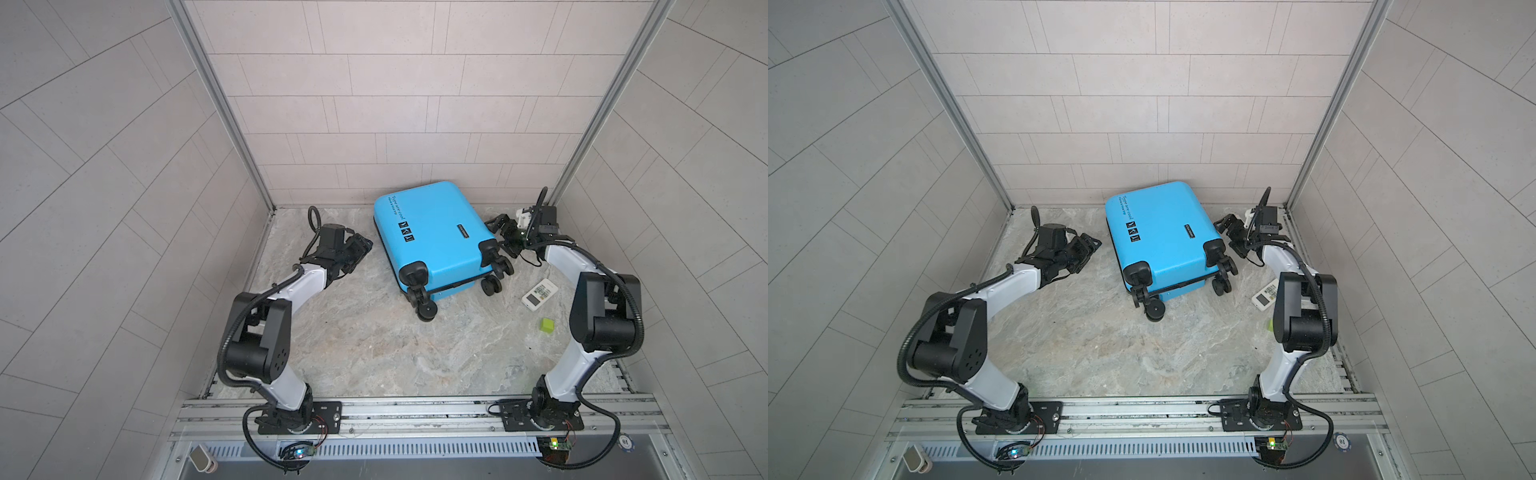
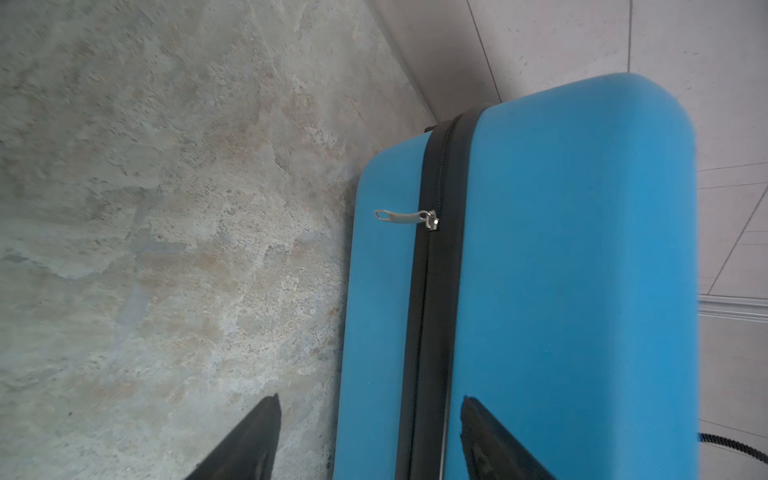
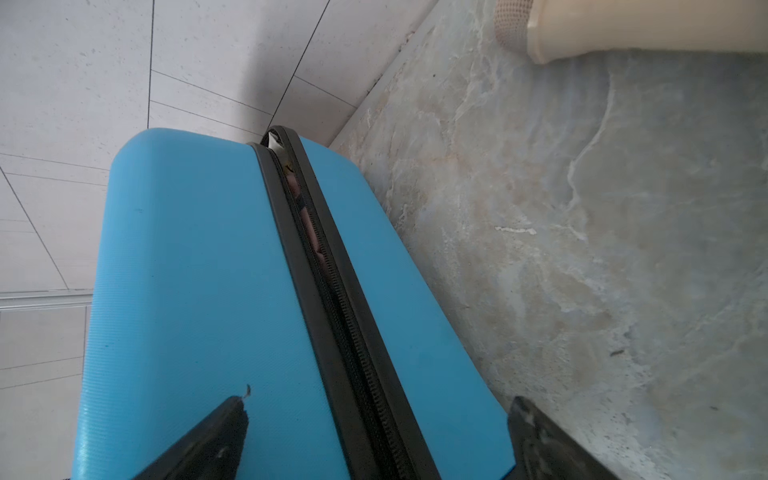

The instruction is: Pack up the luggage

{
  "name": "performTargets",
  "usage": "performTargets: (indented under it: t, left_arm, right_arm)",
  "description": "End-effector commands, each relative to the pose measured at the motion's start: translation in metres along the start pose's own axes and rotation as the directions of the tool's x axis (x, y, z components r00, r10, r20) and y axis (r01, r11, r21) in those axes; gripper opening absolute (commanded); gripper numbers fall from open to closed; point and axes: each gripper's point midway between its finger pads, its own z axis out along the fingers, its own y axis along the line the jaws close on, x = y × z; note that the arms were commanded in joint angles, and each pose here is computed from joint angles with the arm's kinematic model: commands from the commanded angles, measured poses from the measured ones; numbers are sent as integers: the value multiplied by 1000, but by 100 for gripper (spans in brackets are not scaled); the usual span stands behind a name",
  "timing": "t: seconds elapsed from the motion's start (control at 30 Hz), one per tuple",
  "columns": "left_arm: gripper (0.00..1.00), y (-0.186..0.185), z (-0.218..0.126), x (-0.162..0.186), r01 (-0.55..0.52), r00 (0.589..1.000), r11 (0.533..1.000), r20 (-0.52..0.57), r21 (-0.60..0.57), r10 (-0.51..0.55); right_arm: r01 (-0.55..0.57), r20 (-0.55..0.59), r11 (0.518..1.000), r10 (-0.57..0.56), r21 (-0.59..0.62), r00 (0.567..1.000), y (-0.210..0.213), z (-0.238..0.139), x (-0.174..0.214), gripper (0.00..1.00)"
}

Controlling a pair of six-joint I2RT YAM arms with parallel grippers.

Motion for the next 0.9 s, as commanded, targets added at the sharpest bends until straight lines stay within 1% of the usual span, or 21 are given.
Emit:
performTargets:
  t: [0.0,0.27,0.43,0.6,0.87]
  left_arm:
    - [73,-25,9,-14,4,1000,998,23,69,-6]
    - [72,-23,37,-16,-11,1000,999,-20,36,11]
    - [72,-31,48,-15,-38,998,999,-44,28,39]
    - [71,-43,56,-13,-66,996,997,-61,29,68]
    - [71,-57,69,-10,-67,996,997,-64,38,69]
  right_arm:
    - [42,-19,994,-44,-97,999,30,-4,14,100]
    - [45,-67,996,-51,-79,996,27,-1,66,100]
    - [57,-64,996,-61,-63,996,31,-5,82,100]
    - [76,-56,996,-78,-41,995,36,-6,76,100]
    - [87,-84,995,-90,-42,992,49,21,62,100]
